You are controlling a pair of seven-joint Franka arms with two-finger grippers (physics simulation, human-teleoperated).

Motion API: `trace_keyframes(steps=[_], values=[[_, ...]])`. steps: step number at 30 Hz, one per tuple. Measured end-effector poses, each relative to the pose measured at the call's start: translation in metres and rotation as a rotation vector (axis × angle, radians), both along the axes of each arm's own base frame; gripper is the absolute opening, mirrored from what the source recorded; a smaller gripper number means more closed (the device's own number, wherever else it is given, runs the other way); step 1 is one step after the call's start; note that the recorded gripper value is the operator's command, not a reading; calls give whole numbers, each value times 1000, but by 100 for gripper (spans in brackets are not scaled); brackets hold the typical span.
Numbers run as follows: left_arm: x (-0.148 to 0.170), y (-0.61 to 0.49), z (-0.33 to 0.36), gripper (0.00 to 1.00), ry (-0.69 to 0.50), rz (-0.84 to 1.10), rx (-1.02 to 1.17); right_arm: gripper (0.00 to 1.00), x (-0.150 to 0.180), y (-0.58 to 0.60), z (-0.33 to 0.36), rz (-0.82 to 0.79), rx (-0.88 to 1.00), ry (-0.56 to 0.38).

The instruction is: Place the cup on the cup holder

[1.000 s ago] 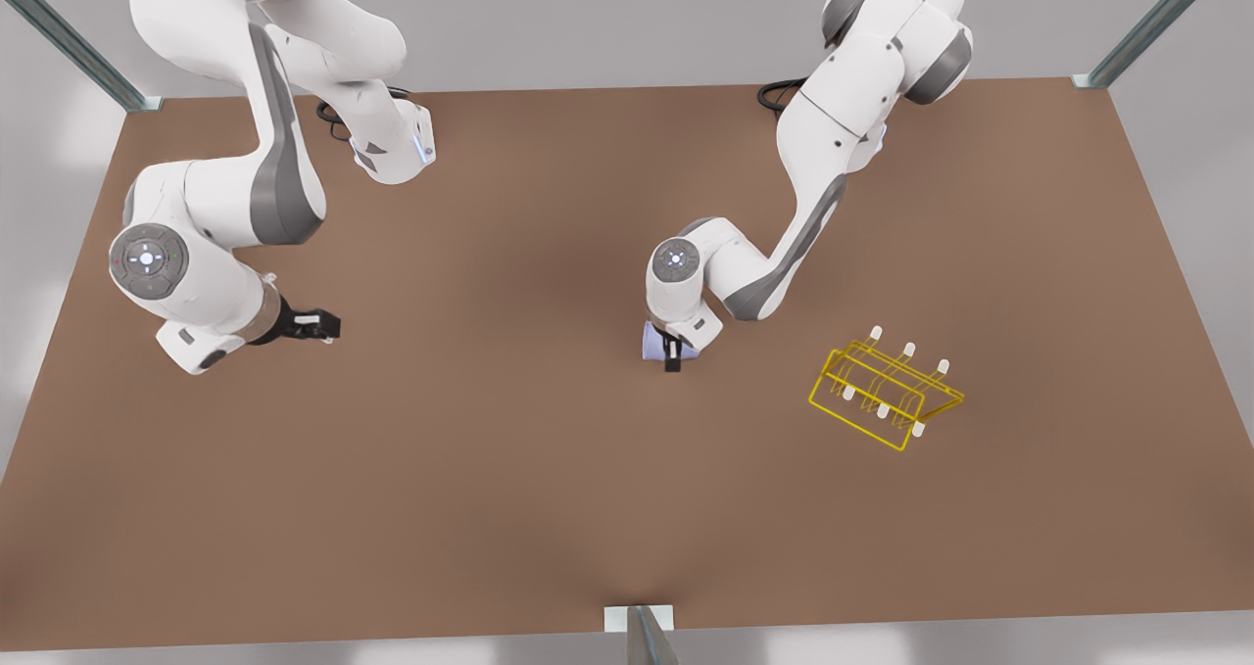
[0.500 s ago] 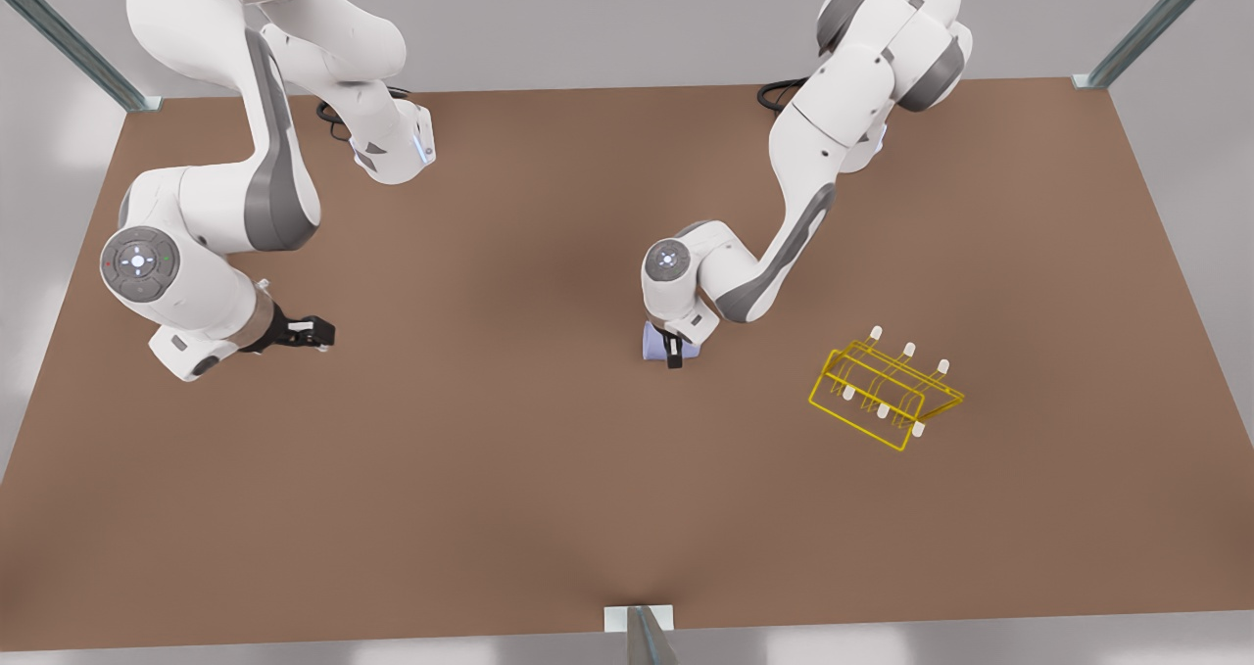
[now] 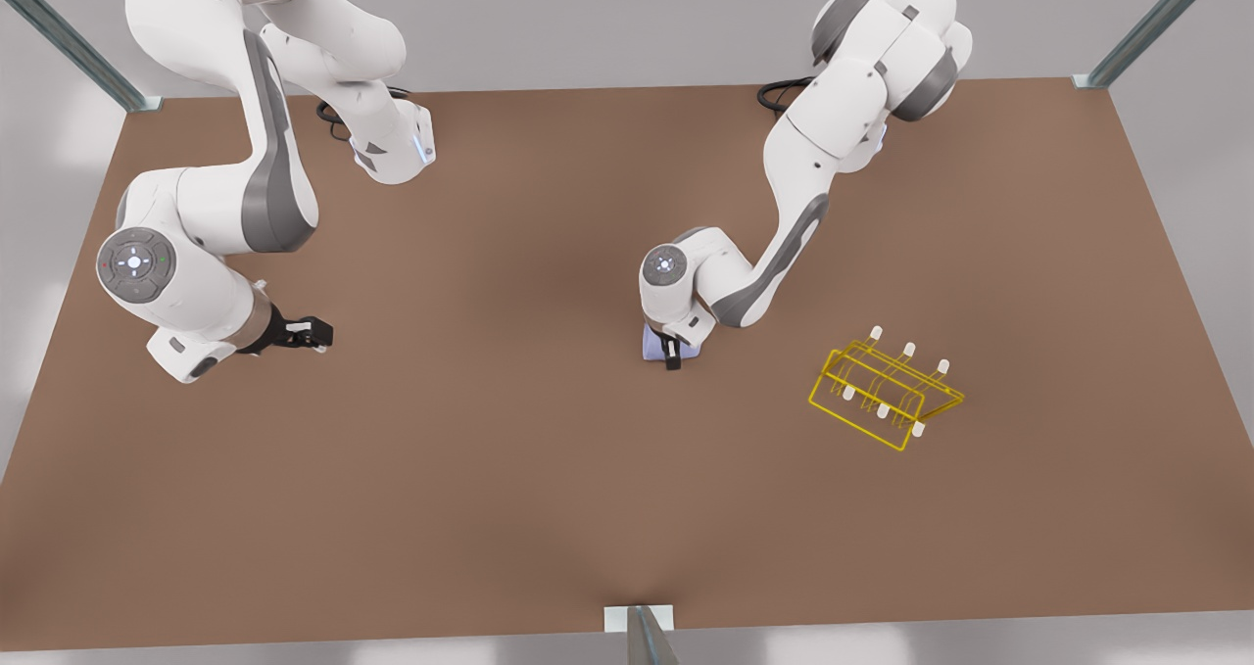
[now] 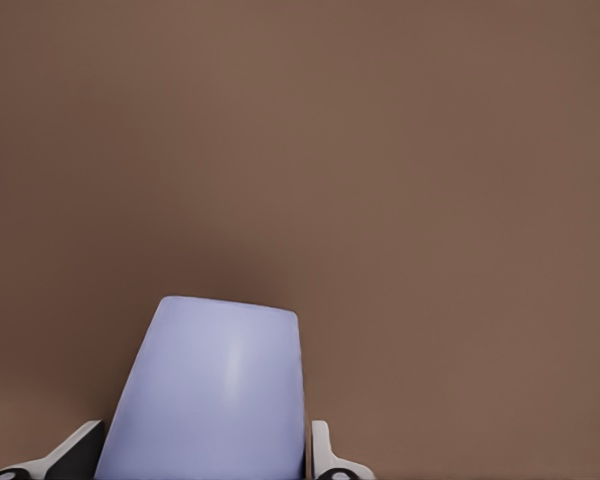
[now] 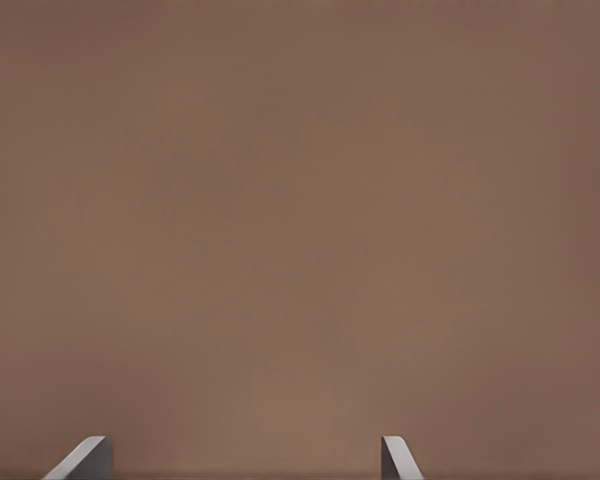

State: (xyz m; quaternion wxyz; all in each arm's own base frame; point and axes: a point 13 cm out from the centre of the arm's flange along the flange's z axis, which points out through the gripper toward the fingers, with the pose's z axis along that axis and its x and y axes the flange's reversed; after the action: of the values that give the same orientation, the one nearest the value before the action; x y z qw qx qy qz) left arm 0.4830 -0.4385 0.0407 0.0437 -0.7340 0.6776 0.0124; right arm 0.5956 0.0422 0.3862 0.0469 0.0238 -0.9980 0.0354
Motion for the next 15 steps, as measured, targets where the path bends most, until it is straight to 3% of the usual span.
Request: trace_keyframes(steps=[1, 2, 8, 15], values=[[0, 0, 0, 93, -1, 3, -1, 100, 0, 0, 0, 0, 1, 0], [0, 0, 0, 69, 0, 5, -2, 100, 0, -1, 0, 0, 1, 0], [-1, -6, 8, 72, -3, 3, -11, 100, 0, -4, 1, -4, 5, 0], [-13, -52, 86, 72, -39, -49, -29, 100, 1, -16, 4, -22, 8, -4]])
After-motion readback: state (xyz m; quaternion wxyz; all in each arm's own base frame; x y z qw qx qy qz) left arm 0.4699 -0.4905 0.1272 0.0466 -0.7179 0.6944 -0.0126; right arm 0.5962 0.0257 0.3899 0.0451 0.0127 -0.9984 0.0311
